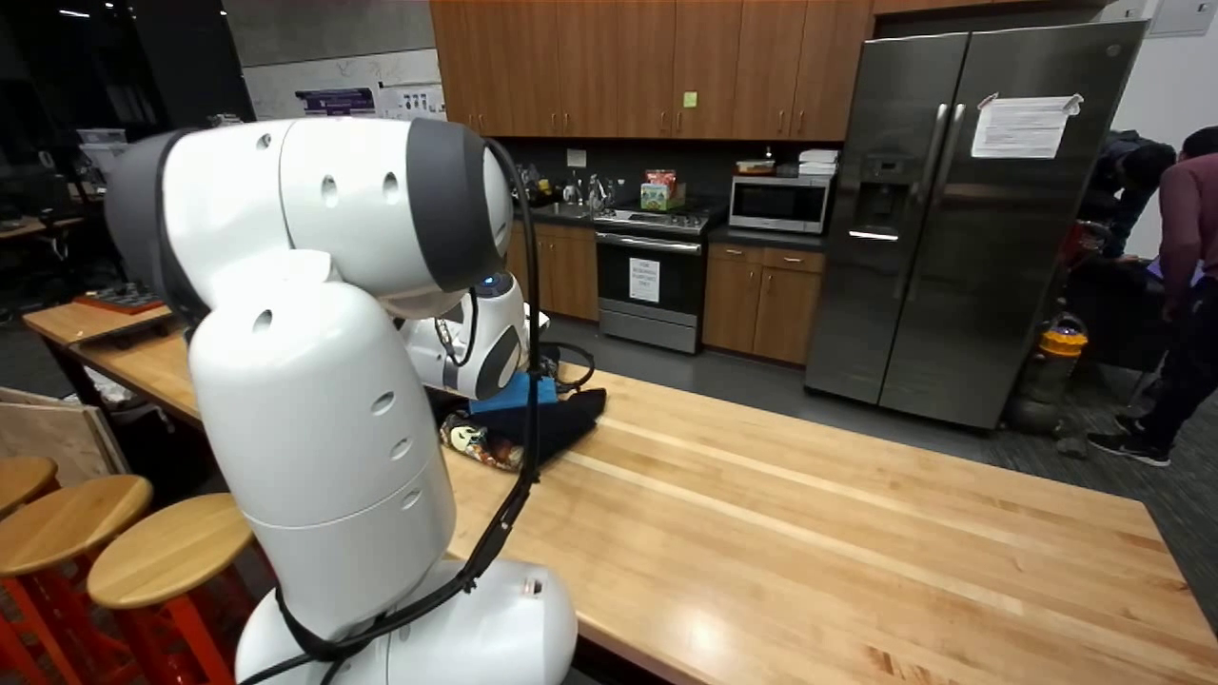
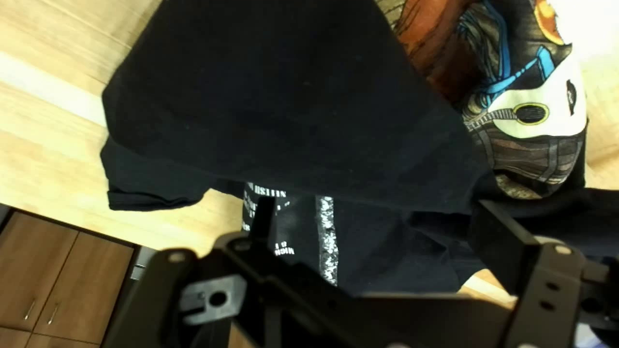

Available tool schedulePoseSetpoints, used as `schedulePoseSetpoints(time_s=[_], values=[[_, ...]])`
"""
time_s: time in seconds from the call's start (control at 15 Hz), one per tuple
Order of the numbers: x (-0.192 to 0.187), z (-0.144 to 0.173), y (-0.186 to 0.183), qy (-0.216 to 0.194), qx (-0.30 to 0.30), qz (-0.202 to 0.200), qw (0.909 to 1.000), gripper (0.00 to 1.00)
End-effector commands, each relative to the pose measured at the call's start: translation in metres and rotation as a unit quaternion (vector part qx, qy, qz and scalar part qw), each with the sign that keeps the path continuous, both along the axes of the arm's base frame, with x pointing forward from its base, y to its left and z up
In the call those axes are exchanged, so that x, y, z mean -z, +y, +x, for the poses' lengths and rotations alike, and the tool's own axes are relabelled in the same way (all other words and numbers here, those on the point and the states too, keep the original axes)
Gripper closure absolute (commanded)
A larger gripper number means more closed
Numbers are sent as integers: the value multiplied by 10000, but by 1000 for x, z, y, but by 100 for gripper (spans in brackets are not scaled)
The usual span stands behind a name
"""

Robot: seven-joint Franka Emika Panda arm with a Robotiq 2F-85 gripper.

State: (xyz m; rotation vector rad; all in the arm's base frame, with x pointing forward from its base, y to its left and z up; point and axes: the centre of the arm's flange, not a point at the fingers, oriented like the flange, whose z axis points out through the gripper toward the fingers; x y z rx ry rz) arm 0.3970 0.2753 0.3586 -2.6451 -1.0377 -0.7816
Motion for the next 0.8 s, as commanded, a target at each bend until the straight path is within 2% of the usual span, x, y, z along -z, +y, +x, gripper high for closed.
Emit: schedulePoseSetpoints(time_s=[0.0, 0.73], values=[[-8, -3, -15, 170, 228, -107, 9995, 0], [8, -22, -18, 237, 501, -51, 9985, 0]])
